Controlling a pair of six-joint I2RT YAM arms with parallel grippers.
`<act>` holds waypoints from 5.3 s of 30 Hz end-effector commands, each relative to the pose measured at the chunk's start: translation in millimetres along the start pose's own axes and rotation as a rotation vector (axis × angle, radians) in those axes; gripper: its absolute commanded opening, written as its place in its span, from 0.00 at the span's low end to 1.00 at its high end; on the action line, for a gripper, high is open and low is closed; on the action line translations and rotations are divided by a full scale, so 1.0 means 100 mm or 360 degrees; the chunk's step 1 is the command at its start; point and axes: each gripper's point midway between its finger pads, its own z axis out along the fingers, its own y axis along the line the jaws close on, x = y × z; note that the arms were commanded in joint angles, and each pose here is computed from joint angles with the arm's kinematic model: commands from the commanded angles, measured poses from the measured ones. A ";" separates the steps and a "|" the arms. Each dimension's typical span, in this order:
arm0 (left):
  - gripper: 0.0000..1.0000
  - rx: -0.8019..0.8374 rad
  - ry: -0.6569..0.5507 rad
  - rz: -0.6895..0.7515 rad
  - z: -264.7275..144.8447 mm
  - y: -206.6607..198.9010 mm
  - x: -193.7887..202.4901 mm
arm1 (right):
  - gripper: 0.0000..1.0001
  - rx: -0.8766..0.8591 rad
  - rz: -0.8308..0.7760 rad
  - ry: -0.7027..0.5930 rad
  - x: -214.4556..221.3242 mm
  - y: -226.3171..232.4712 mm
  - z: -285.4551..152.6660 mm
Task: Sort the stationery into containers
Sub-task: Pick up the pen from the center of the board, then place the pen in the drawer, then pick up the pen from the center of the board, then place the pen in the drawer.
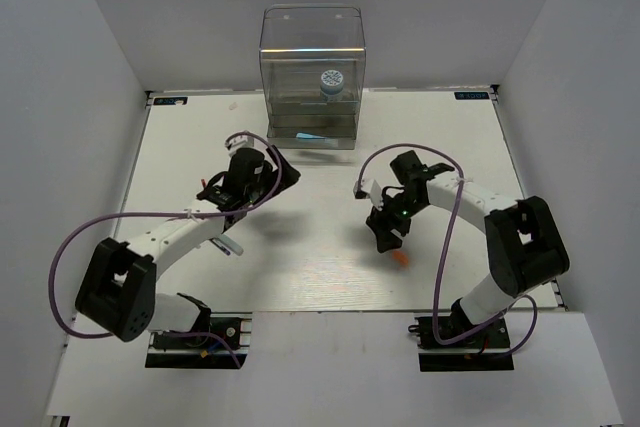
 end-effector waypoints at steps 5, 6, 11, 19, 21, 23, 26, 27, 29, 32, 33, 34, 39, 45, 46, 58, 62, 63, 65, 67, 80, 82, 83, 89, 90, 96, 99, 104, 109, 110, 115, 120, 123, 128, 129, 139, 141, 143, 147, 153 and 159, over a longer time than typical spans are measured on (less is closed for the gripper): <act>0.99 -0.0231 -0.0141 0.0010 -0.34 0.30 -0.21 | 0.68 0.0208 0.0076 0.0098 0.14 -0.13 0.11; 0.99 -0.0275 -0.0174 0.0014 -0.40 0.35 -0.25 | 0.66 0.0217 0.0127 0.0118 0.19 -0.12 0.15; 0.99 -0.0465 -0.0265 0.0008 -0.58 0.55 -0.37 | 0.59 0.0329 0.0156 0.0146 0.25 -0.20 0.24; 0.99 -0.0647 -0.0274 -0.0011 -0.71 0.80 -0.33 | 0.30 0.0486 0.0045 0.0219 0.46 -0.22 0.26; 0.99 -0.0715 -0.0244 -0.0007 -0.74 0.88 -0.29 | 0.18 0.0548 -0.0005 0.0188 0.41 -0.30 0.23; 0.99 -0.0761 -0.0209 -0.0005 -0.75 0.95 -0.23 | 0.11 0.0577 -0.0080 0.0159 0.31 -0.36 0.19; 0.99 -0.0812 -0.0176 -0.0022 -0.78 1.03 -0.16 | 0.04 0.0630 -0.0199 0.0064 0.03 -0.48 0.09; 0.99 -0.0824 -0.0170 -0.0031 -0.79 1.05 -0.14 | 0.02 0.0648 -0.0249 0.0013 -0.13 -0.53 0.04; 0.99 -0.0837 -0.0159 -0.0026 -0.79 1.08 -0.11 | 0.00 0.0694 -0.0361 -0.0093 -0.47 -0.62 -0.09; 0.99 -0.0848 -0.0193 -0.0022 -0.84 1.11 -0.14 | 0.00 0.0717 -0.0500 -0.0244 -0.91 -0.71 -0.25; 0.99 -0.0849 -0.0193 -0.0022 -0.84 1.11 -0.14 | 0.00 0.0690 -0.0546 -0.0301 -1.04 -0.70 -0.25; 0.99 -0.0838 -0.0202 -0.0027 -0.86 1.10 -0.16 | 0.00 0.0692 -0.0575 -0.0328 -1.13 -0.71 -0.27; 0.99 -0.0876 -0.0158 -0.0029 -0.87 1.19 -0.06 | 0.00 0.0734 -0.0750 -0.0544 -1.89 -0.86 -0.52; 0.99 -0.0884 -0.0116 -0.0053 -0.87 1.26 0.06 | 0.00 0.0819 -0.0919 -0.0736 -2.56 -1.04 -0.78; 0.99 -0.0886 -0.0114 -0.0053 -0.86 1.28 0.07 | 0.00 0.0815 -0.0957 -0.0766 -2.64 -1.04 -0.77; 0.99 -0.0879 -0.0102 -0.0056 -0.81 1.24 0.06 | 0.00 0.1106 -0.1324 -0.1078 -3.26 -1.38 -0.86; 0.99 -0.0889 -0.0109 -0.0038 -0.83 1.24 0.04 | 0.00 0.1162 -0.1345 -0.1115 -3.32 -1.46 -0.88; 0.99 -0.0889 -0.0109 -0.0038 -0.83 1.24 0.04 | 0.00 0.1177 -0.1370 -0.1128 -3.35 -1.46 -0.89; 0.99 -0.0923 -0.0119 -0.0024 -0.84 1.26 0.02 | 0.00 0.1179 -0.1374 -0.1140 -3.37 -1.48 -0.86; 0.99 -0.0949 -0.0127 -0.0040 -0.84 1.28 0.01 | 0.02 0.1171 -0.1347 -0.1130 -3.36 -1.55 -0.82; 0.99 -0.1175 -0.0059 -0.0076 -0.92 1.46 0.11 | 0.64 0.1051 -0.1157 -0.1040 -3.12 -1.73 -0.50; 0.99 -0.1180 -0.0040 -0.0090 -0.91 1.46 0.14 | 0.66 0.1046 -0.1117 -0.1077 -3.12 -1.66 -0.62; 0.99 -0.1192 -0.0032 -0.0085 -0.90 1.48 0.15 | 0.66 0.1020 -0.1059 -0.1092 -3.07 -1.64 -0.60; 0.96 -0.1236 0.0019 -0.0105 -0.85 1.51 0.23 | 0.57 0.0946 -0.0897 -0.1215 -2.96 -1.24 -1.02; 0.93 -0.1236 0.0013 -0.0121 -0.85 1.50 0.23 | 0.57 0.0908 -0.0856 -0.1210 -2.87 -1.20 -0.97; 0.75 -0.1236 0.0012 -0.0166 -0.75 1.51 0.28 | 0.56 0.0845 -0.0745 -0.1181 -2.36 -0.90 -0.95; 0.67 -0.1270 0.0041 -0.0137 -0.69 1.57 0.33 | 0.56 0.0829 -0.0679 -0.1168 -2.17 -0.79 -0.95; 0.65 -0.1309 0.0084 -0.0124 -0.63 1.60 0.39 | 0.54 0.0843 -0.0567 -0.1160 -1.95 -0.71 -1.05; 0.68 -0.1290 0.0049 -0.0128 -0.65 1.57 0.33 | 0.54 0.0864 -0.0490 -0.1136 -1.74 -0.72 -1.04; 0.68 -0.1290 0.0049 -0.0128 -0.65 1.57 0.33 | 0.54 0.0869 -0.0477 -0.1137 -1.70 -0.71 -1.06; 0.65 -0.1351 0.0052 -0.0109 -0.62 1.69 0.40 | 0.54 0.0889 -0.0436 -0.1140 -1.62 -0.71 -1.11; 0.55 -0.1382 0.0057 -0.0091 -0.55 1.76 0.45 | 0.54 0.0888 -0.0390 -0.1142 -1.57 -0.70 -1.11; 0.55 -0.1420 0.0061 -0.0069 -0.54 1.82 0.47 | 0.54 0.0899 -0.0365 -0.1145 -1.52 -0.70 -1.12; 0.42 -0.1410 0.0079 -0.0061 -0.47 1.86 0.53 | 0.54 0.0913 -0.0366 -0.1149 -1.46 -0.66 -1.15; 0.37 -0.1388 0.0089 -0.0061 -0.45 1.84 0.54 | 0.54 0.0909 -0.0355 -0.1141 -1.43 -0.66 -1.13; 0.00 -0.0814 0.0104 -0.0084 -0.24 0.93 0.25 | 0.54 0.0895 -0.0332 -0.1139 -1.34 -0.58 -1.11; 0.00 -0.0550 0.0109 -0.0096 -0.19 0.54 0.17 | 0.54 0.0906 -0.0329 -0.1136 -1.32 -0.58 -1.11; 0.00 -0.0314 0.0136 -0.0035 -0.21 0.24 0.12 | 0.54 0.0903 -0.0328 -0.1135 -1.29 -0.57 -1.10; 0.00 0.0060 0.0093 0.0013 -0.17 -0.37 -0.11 | 0.54 0.0908 -0.0318 -0.1131 -1.25 -0.56 -1.09; 0.00 0.0604 0.0110 0.0188 -0.11 -1.08 -0.27 | 0.54 0.0924 -0.0318 -0.1137 -1.23 -0.56 -1.10; 0.00 0.0928 0.0162 0.0919 0.12 -1.45 -0.33 | 0.54 0.0952 -0.0324 -0.1146 -1.21 -0.56 -1.13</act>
